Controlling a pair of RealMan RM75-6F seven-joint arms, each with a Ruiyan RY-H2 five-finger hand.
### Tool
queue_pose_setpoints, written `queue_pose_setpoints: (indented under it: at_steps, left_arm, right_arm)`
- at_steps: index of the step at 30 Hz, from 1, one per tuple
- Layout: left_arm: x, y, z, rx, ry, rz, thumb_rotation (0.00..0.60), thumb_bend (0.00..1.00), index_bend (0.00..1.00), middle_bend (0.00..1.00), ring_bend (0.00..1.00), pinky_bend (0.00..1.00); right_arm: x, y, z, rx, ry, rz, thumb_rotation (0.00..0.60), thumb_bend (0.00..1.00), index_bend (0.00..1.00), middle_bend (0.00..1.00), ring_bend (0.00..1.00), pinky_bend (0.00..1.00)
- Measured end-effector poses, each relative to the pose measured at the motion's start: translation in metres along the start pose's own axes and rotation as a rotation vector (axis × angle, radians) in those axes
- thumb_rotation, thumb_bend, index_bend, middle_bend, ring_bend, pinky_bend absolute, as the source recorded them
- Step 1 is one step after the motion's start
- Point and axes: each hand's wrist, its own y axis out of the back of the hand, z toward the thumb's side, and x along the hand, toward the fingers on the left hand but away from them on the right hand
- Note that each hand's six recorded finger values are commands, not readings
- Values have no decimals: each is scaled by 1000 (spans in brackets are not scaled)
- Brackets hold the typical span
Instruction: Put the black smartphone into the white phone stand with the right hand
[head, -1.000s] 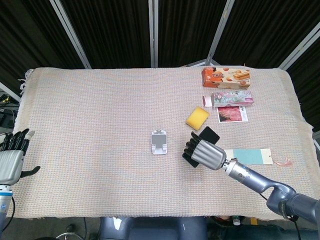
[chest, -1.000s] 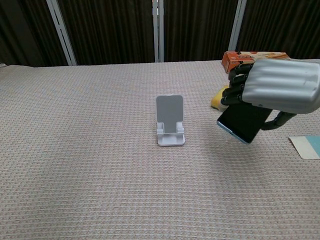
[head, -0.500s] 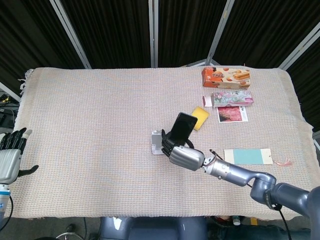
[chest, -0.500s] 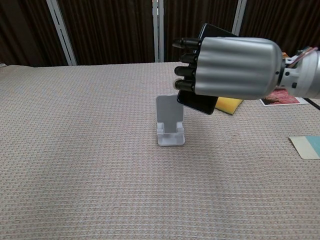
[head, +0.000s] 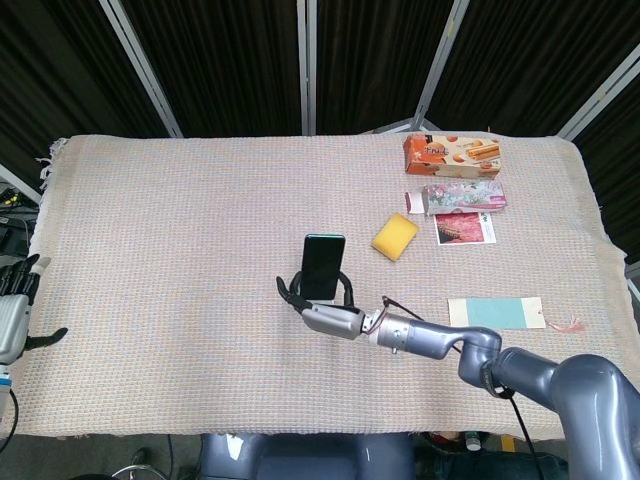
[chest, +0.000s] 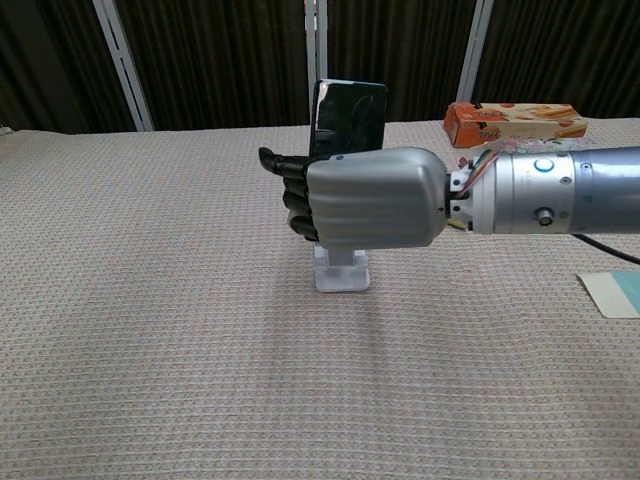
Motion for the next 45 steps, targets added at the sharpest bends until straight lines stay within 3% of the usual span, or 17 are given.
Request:
queue_pose_setpoints:
  at_steps: [14,23,45]
  left_arm:
    - [2,0,-3,-8,4,-7,600,0,0,0,0,0]
    - [2,0,-2,-5,5,-7,600,0,0,0,0,0]
    - [4,-1,-4,-5,14,-14,600,0,0,0,0,0]
  right_arm:
    - [-7,-4,19,39,13,52,600,196,470,466,354,166]
    - [-15,5,31,26,18,45,600,197,470,466,348,167]
    - [-18,0,36,57,6,56,600,198,467,452,339,165]
